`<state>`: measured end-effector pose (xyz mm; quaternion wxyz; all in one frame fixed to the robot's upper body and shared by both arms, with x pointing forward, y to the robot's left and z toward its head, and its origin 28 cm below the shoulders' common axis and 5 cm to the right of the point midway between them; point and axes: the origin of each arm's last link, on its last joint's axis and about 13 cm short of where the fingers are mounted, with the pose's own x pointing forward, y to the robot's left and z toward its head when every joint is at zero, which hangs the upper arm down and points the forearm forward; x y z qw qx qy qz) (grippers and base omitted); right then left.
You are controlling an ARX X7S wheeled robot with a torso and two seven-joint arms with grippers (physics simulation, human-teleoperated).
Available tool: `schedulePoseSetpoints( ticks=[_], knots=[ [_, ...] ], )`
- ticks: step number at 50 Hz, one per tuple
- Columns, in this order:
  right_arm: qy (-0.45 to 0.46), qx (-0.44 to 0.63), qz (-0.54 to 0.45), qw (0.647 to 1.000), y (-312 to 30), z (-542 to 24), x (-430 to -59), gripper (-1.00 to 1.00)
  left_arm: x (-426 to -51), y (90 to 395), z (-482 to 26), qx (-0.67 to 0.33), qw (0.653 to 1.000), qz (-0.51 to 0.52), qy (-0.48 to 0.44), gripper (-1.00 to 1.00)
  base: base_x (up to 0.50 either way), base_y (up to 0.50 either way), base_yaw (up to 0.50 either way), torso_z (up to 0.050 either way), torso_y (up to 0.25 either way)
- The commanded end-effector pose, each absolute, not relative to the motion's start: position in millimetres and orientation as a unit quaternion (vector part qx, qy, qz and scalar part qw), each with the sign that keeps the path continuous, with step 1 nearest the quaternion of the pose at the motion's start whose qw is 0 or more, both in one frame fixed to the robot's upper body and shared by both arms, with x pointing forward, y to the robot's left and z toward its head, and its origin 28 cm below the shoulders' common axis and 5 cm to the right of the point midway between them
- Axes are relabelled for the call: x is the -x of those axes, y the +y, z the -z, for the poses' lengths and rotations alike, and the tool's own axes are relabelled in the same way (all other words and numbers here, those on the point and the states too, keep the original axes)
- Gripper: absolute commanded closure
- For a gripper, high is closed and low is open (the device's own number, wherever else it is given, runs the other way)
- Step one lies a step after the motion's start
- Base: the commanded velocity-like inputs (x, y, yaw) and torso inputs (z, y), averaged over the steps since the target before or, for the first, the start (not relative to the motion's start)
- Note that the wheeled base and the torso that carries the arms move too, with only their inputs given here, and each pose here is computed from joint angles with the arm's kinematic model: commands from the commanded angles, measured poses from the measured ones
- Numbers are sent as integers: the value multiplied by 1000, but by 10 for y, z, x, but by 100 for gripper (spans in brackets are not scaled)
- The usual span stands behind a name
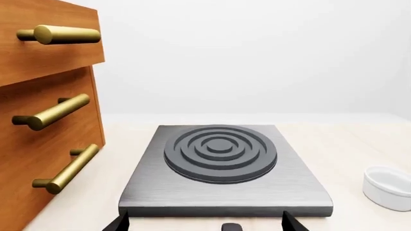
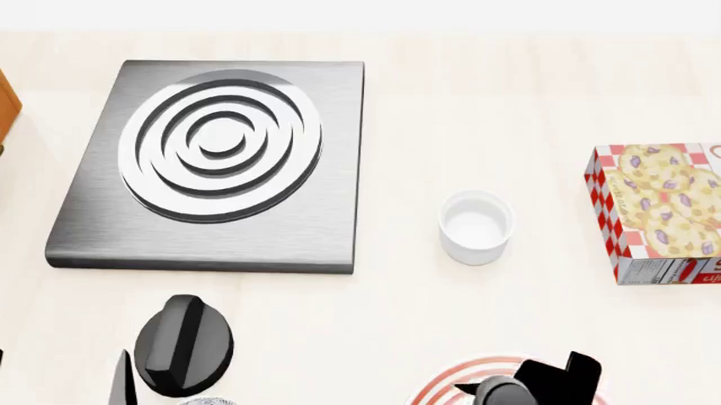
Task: Pick the akita bowl on the ramekin and place it on the plate.
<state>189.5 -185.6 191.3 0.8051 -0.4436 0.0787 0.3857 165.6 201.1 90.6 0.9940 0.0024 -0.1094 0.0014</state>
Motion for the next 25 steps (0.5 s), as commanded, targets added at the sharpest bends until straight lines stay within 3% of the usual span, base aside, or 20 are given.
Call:
schedulePoseSetpoints(
  ticks=[1,25],
  knots=[
    [8,413,-354,839,-1830,-1933,-1951,-100,-1666,2009,-893,-3,994,-1,-107,-100,0,0,0,0,0],
    [-96,330,-232,910,-1906,-1873,-2057,-100,-1665,1996,-892,-4,994,3,-108,-100,0,0,0,0,0]
  ],
)
